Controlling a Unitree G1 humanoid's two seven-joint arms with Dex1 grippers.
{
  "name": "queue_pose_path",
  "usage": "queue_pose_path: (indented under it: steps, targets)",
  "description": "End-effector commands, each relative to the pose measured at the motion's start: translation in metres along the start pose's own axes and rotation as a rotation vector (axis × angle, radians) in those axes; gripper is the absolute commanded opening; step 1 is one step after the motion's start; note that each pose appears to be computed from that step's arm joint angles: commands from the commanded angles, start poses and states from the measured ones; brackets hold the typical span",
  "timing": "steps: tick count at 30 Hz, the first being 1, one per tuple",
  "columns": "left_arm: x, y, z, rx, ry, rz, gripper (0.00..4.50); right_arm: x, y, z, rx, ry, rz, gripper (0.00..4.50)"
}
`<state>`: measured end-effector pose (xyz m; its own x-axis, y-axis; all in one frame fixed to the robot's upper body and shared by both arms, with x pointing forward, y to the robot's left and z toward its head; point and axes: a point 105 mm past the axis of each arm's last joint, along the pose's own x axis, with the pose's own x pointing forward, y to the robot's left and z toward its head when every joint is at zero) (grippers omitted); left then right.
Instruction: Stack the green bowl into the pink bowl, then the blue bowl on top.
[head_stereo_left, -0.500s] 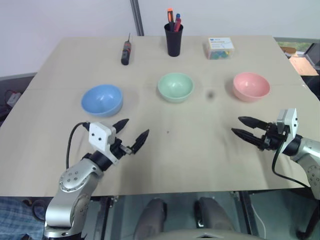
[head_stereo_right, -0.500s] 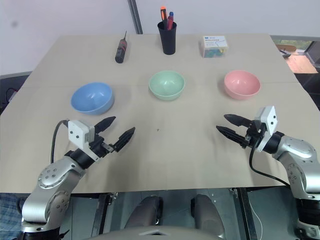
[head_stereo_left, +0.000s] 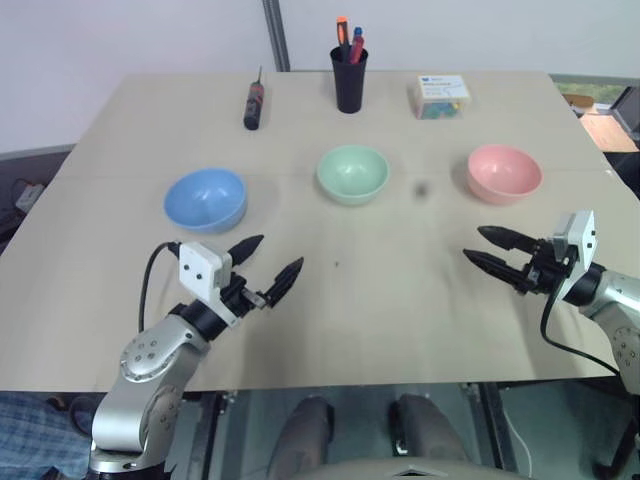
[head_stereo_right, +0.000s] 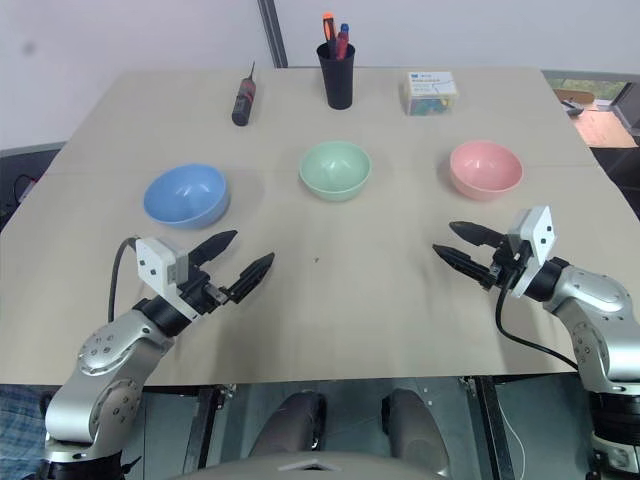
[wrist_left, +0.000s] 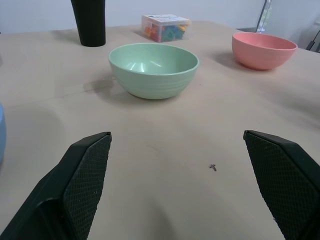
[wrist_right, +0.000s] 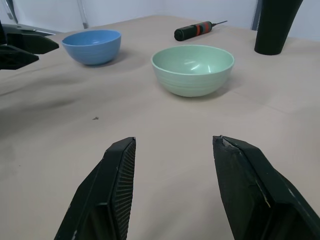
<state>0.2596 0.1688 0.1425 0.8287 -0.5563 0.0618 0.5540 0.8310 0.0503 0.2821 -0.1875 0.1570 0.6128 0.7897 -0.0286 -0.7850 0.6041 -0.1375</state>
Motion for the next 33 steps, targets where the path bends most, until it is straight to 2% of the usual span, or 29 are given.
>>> queue_pose_path:
  steps: [1, 8, 11, 14, 15, 19, 23, 26, 28, 33]
  targets:
    - [0.001, -0.007, 0.015, 0.026, -0.057, -0.035, 4.50, -0.001, -0.001, 0.010, -0.039, -0.028, -0.001, 2.56]
    - [0.001, -0.010, 0.015, -0.015, -0.060, -0.053, 4.50, 0.000, -0.002, 0.003, -0.007, 0.014, -0.004, 2.56]
    - [0.000, -0.007, 0.015, -0.026, -0.067, -0.039, 4.50, -0.001, -0.001, 0.003, 0.008, 0.027, 0.004, 3.32]
    - [0.000, -0.006, 0.015, -0.023, -0.064, -0.034, 4.50, -0.001, -0.002, 0.004, 0.008, 0.027, 0.001, 4.31]
    - [0.000, -0.007, 0.016, -0.029, -0.067, -0.043, 4.50, -0.001, -0.003, 0.005, -0.001, 0.024, -0.005, 4.43]
    - [0.003, -0.009, 0.023, -0.034, -0.102, -0.061, 4.50, 0.001, -0.015, 0.010, -0.109, 0.026, -0.077, 4.43]
    - [0.005, -0.021, 0.038, -0.097, -0.186, -0.143, 4.50, 0.006, -0.038, 0.012, -0.292, 0.111, -0.178, 4.43]
    - [0.002, -0.036, 0.047, -0.158, -0.216, -0.272, 4.50, 0.009, -0.053, 0.021, -0.332, 0.115, -0.224, 4.43]
    - [0.005, -0.038, 0.055, -0.158, -0.251, -0.303, 4.50, 0.012, -0.069, 0.023, -0.374, 0.171, -0.244, 4.43]
    - [0.013, -0.044, 0.062, -0.150, -0.276, -0.377, 4.50, 0.029, -0.094, 0.031, -0.408, 0.209, -0.240, 4.43]
